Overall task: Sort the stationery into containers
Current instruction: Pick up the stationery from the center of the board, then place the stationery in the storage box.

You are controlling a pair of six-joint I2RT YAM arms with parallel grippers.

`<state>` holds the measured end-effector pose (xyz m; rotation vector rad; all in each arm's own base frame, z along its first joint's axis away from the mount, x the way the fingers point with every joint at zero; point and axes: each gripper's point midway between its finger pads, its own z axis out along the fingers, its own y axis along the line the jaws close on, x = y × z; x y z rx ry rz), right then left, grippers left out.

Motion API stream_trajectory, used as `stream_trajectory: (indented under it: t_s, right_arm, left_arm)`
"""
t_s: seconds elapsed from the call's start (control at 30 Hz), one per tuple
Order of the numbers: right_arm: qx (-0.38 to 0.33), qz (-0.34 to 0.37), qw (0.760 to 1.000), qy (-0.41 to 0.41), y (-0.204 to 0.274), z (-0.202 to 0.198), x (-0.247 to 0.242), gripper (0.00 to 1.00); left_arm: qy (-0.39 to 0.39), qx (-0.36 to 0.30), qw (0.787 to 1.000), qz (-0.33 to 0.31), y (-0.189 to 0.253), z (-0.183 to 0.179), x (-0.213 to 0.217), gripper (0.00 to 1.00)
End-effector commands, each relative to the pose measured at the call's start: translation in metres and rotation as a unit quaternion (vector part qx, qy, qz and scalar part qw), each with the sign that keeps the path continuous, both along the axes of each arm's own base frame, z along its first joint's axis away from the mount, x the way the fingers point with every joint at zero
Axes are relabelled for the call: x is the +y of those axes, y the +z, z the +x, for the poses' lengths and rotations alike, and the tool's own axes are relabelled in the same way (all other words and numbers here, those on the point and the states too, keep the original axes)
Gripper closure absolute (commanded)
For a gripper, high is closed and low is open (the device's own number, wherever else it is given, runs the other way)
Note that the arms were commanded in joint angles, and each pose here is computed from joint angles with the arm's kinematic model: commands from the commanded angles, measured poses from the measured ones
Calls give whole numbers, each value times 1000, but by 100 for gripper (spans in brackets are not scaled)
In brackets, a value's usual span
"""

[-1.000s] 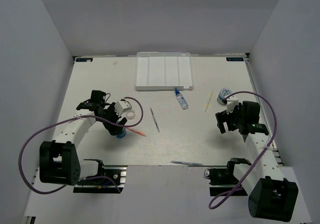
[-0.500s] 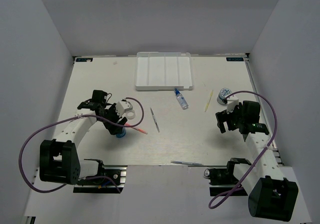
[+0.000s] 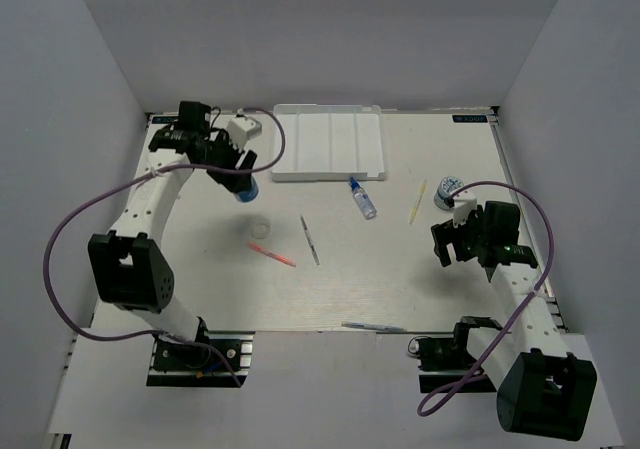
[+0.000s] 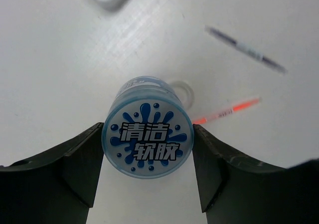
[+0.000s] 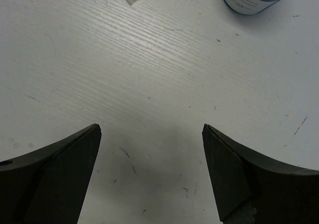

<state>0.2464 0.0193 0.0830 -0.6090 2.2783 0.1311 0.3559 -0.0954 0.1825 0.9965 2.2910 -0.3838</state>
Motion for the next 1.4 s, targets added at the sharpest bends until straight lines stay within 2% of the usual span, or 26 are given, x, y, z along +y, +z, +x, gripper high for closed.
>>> stream_trajectory:
  t_s: [0.0, 0.03, 0.13, 0.17, 0.47, 0.6, 0.83, 0.97, 1.37]
  right_arm:
    - [-19, 4, 1000, 2, 16, 9, 0, 12]
    - [-18, 4, 1000, 2, 15, 8, 0, 12]
    - [-8, 6, 1000, 2, 10, 7, 0, 12]
    - [-5, 5, 1000, 2, 9, 7, 0, 12]
    - [13, 8, 1000, 1, 3, 6, 0, 14]
    - [22, 8, 1000, -1, -1, 4, -2, 14]
    - [34, 11, 999, -5, -5, 3, -3, 14]
    - [37, 12, 999, -5, -7, 3, -3, 14]
    - [44, 17, 999, -7, -9, 2, -4, 14]
  left_arm:
    - [47, -37, 996, -60, 46, 41, -19, 96]
    - [52, -46, 995, -68, 52, 64, -23, 98]
    - [74, -59, 990, -107, 57, 97, -35, 100]
    - [77, -100, 985, -119, 66, 116, -41, 100]
    - [119, -177, 966, -145, 52, 193, -63, 100]
    - [113, -197, 961, -155, 43, 210, -83, 100]
    - [171, -228, 949, -133, 24, 251, -85, 100]
    - [177, -235, 947, -128, 17, 264, -96, 100]
    - [238, -271, 929, -78, -1, 297, -82, 100]
